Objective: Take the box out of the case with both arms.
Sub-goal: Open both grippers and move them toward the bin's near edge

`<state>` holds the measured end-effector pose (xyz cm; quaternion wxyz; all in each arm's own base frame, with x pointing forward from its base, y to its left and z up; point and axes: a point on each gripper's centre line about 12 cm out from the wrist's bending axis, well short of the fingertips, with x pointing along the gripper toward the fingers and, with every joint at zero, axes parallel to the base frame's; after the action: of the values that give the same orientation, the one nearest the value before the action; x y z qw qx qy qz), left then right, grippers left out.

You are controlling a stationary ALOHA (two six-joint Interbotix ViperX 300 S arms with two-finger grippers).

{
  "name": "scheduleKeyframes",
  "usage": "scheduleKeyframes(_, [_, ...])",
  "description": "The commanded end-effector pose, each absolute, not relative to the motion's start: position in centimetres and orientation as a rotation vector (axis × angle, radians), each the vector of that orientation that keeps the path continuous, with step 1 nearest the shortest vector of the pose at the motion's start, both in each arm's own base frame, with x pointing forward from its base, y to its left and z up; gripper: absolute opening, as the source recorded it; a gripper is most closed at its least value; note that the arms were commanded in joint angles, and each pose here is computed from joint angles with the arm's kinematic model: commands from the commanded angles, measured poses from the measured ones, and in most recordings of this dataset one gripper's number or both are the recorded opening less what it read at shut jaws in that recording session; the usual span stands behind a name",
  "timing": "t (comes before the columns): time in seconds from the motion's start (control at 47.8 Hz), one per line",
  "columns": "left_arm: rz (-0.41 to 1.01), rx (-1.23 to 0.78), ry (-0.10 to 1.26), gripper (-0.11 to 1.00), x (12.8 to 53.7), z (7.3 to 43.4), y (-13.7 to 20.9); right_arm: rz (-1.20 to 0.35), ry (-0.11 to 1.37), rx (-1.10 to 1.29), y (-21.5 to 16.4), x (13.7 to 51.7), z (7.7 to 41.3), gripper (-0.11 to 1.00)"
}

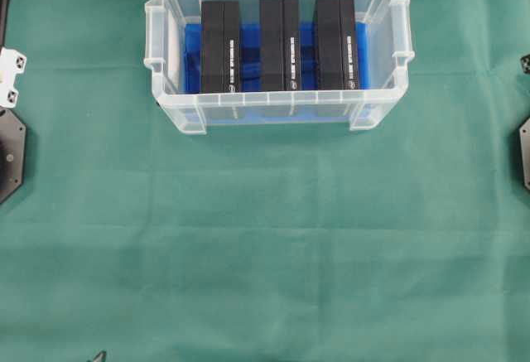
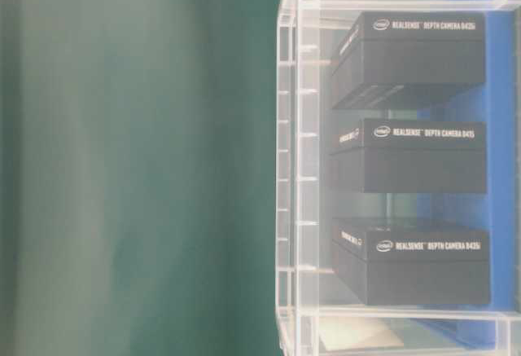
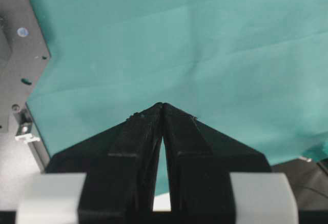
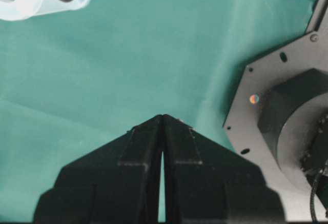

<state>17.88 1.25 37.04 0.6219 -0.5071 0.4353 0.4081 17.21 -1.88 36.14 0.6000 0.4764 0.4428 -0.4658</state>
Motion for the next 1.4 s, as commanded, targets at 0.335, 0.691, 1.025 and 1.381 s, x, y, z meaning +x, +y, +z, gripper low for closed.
scheduleKeyframes(0.335, [0.978,-1.133,0.949,0.0,17.5,37.7,4.1,-1.131,0.987,1.08,-5.8,18.3,36.2,0.0])
scheduleKeyframes(0.691, [1.036,-1.063,0.981,0.0,17.5,37.1,8.7,-1.214,0.959,1.064,-12.2,17.3,35.5,0.0])
scheduleKeyframes(1.025, [1.03,-1.047,0.996,0.0,18.1,37.1,9.7,-1.206,0.973,1.08,-12.6,17.2,35.2,0.0])
scheduleKeyframes(1.381, [1.02,-1.066,1.02,0.0,18.2,36.8,9.3,-1.143,0.915,1.107,-12.6,18.1,35.2,0.0])
